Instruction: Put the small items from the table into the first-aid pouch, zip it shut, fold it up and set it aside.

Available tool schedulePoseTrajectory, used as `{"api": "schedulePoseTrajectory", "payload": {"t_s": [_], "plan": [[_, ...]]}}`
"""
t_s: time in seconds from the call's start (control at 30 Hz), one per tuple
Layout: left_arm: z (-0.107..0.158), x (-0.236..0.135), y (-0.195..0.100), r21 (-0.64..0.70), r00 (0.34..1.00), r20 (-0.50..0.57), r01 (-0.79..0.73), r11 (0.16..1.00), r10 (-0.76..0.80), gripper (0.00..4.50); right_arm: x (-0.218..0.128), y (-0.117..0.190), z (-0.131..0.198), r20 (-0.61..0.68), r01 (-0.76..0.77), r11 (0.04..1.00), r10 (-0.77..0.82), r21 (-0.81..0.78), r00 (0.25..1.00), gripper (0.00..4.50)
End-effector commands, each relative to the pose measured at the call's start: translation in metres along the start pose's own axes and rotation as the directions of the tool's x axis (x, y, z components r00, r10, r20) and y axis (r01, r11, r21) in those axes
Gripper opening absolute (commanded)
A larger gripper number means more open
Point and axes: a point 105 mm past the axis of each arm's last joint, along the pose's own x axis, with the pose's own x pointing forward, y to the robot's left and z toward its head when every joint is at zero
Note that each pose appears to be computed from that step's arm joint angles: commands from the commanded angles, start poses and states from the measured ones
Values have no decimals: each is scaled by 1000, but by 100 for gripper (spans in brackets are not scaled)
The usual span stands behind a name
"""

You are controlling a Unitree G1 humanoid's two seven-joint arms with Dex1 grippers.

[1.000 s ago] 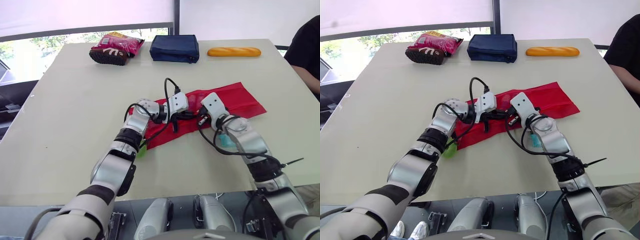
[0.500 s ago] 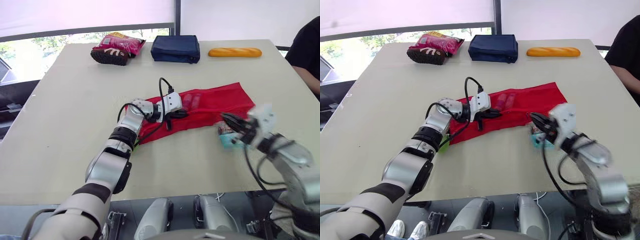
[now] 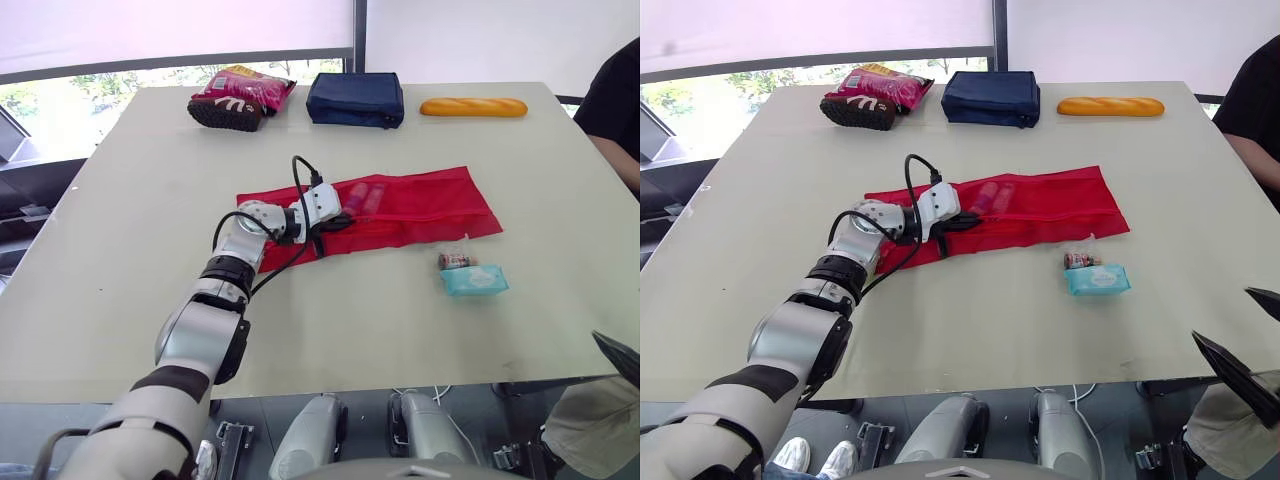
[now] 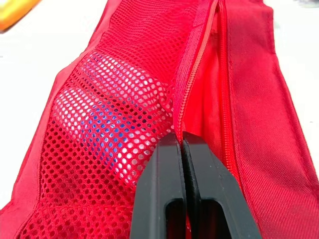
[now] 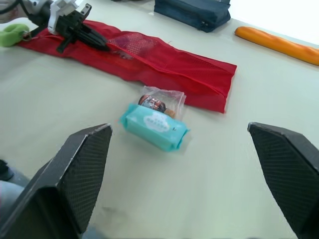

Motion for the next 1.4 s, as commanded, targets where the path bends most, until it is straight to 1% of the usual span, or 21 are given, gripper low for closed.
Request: {"api": "schedulePoseTrajectory", "payload": {"t_s": [0.03,0.13,0.23,0.3,0.47,0.53,0.6,0.67,0.77,0.83,1.0,1.1,1.27,1.4], "plan": [[8,-6,11,27,999,22,-39,999,38,0,-11,4,17,34,-1,998,3,-57,999,442],[8,-4,10,28,999,21,-28,999,27,0,-15,12,14,6,-27,999,27,-39,1000,442],[9,-2,8,35,1000,22,-18,999,17,0,-13,13,12,-6,-36,999,36,-36,999,442],[11,-2,9,40,1000,24,-18,999,17,0,-7,12,10,-11,-49,998,49,-39,999,442],[16,0,11,51,999,34,-16,999,15,0,11,3,-4,-96,-89,993,82,-72,992,442],[17,2,9,56,999,36,-9,998,7,0,31,-8,-14,-147,-123,989,109,-87,983,442],[18,3,7,63,999,41,1,998,-3,0,52,-17,-19,-171,-155,983,137,-96,976,442],[19,5,6,68,999,45,6,998,-9,0,64,-20,-20,-171,-187,979,170,-86,970,442],[23,7,5,82,998,55,10,997,-14,0,104,-27,-23,-173,-273,957,255,-93,951,442],[26,8,6,86,998,61,10,996,-15,0,122,-32,-24,-191,-295,952,275,-86,942,442],[30,10,6,92,997,71,8,996,-15,0,167,-37,-29,-264,-429,895,387,-124,884,442],[30,10,5,93,997,75,8,996,-15,0,182,-39,-31,-304,-476,868,420,-141,855,442],[29,11,3,87,997,81,5,996,-12,0,212,-46,-39,-413,-521,834,416,-181,810,442],[29,12,2,80,996,86,0,997,-7,0,230,-49,-40,-435,-515,834,397,-196,808,442]]}}
